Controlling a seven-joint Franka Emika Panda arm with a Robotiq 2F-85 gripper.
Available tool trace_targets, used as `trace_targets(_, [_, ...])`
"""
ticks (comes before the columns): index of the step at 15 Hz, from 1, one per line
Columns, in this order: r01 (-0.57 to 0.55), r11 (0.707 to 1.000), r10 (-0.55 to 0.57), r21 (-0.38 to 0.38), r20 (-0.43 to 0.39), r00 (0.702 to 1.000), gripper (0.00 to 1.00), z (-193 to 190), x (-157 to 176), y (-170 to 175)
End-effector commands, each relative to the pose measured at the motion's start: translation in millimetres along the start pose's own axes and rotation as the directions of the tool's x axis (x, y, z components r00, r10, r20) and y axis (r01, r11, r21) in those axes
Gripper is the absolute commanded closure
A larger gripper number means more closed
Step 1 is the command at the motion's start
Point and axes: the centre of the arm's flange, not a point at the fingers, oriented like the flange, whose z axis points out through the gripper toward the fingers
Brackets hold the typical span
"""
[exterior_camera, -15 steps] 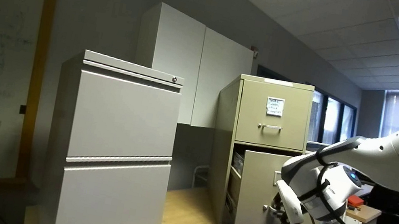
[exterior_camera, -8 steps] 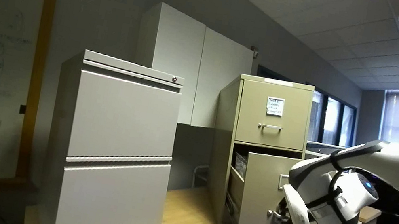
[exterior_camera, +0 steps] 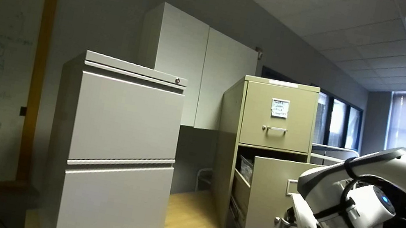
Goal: Open the bottom drawer of the file cabinet on the right
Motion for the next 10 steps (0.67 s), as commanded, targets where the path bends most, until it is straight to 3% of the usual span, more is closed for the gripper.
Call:
trace_targets(1, [0.014,0.992,-0.003,-0.122,0.091,0.996,0.31,22,-27,48])
trace_targets(4, [0.000,0.986,0.010,-0.165,0.062,0.998,0.05,14,-27,43])
trace_targets(5, [-0.003,0.984,0.012,-0.178,0.047,0.999,0.00,11,-28,40])
trace_targets(10, [-0.019,0.979,-0.011,-0.204,-0.143,0.990,0.00,-9,-32,16])
